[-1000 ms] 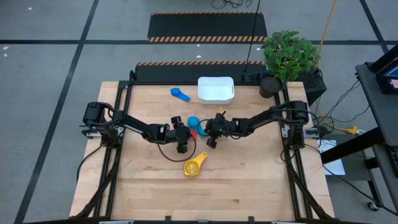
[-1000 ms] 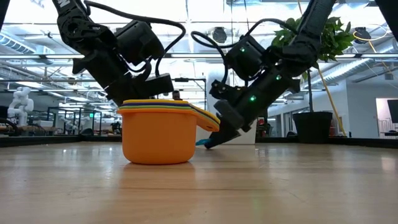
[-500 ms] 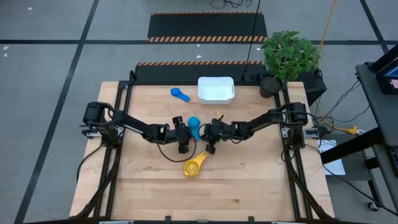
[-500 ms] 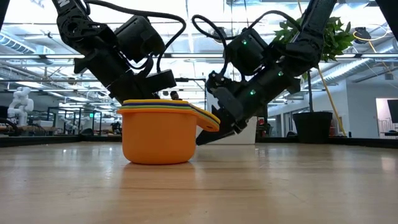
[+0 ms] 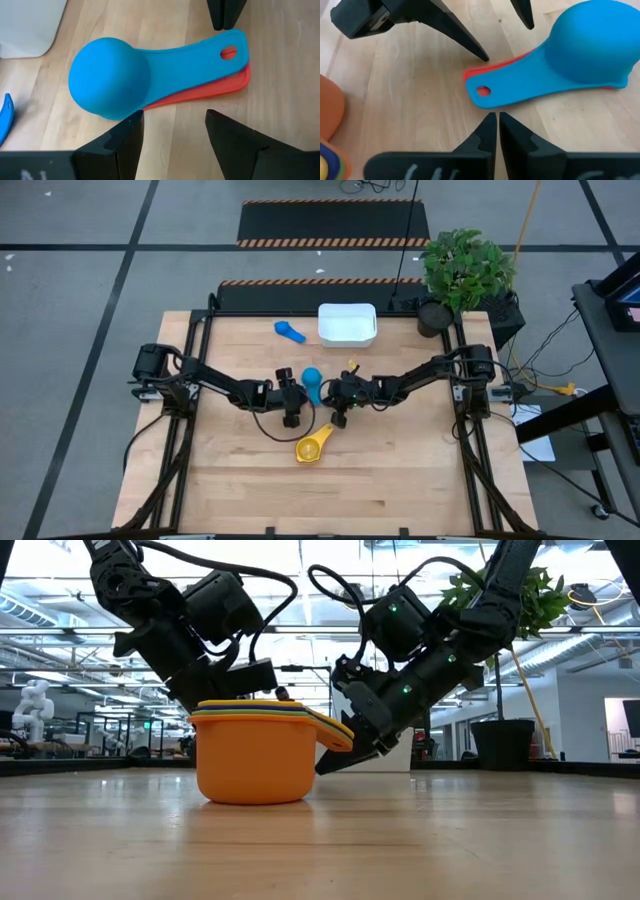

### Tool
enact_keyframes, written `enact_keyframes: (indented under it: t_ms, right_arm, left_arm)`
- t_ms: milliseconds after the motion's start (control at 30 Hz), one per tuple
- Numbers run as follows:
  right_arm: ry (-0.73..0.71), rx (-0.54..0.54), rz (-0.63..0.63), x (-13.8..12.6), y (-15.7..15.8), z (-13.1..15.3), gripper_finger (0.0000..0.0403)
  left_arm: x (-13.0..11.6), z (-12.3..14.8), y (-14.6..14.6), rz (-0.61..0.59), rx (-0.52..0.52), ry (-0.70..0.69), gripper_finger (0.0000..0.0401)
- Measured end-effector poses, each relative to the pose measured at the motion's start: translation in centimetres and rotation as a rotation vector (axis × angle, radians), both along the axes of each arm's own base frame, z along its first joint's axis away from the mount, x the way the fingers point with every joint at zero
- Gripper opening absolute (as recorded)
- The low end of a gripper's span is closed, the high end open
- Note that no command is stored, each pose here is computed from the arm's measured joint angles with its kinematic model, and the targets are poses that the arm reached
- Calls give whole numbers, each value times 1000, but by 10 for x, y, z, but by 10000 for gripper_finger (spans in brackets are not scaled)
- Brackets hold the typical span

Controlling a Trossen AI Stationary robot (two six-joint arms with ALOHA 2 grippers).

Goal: Nest measuring cups in basket
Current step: Stack the stacked measuring cups into the stacked measuring cups

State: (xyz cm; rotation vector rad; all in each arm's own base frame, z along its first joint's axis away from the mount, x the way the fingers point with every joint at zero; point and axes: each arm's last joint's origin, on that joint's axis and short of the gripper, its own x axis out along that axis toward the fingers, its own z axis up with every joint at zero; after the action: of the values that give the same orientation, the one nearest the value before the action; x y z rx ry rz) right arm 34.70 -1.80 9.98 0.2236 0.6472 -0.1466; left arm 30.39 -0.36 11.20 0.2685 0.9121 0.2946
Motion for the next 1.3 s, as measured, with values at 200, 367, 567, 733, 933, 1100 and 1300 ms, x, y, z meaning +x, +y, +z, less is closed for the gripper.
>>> enact_keyframes:
  t_ms: [200, 367, 567, 733, 933, 1100, 1300]
  right_arm:
    - [-29, -4, 3, 2, 0, 2, 13]
    - [-29, -4, 4, 2, 0, 2, 13]
    - [-29, -7, 6, 2, 0, 2, 13]
    - [-29, -19, 15, 2, 0, 2, 13]
    - [-41, -63, 44, 1, -1, 10, 13]
    - [-46, -135, 43, -3, -2, 29, 13]
    - [-4, -282, -5, -19, -5, 60, 13]
  left_arm:
    - [7, -1, 0, -29, -23, -64, 218]
    - [9, -6, 0, -36, -18, -70, 218]
    - [13, -8, 0, -38, -9, -99, 218]
    - [13, -8, 0, -52, 1, -94, 218]
    - [7, -9, -2, -48, -8, -23, 218]
    - [5, -2, -11, -92, 9, -33, 218]
    - [10, -2, -18, -159, 34, -77, 218]
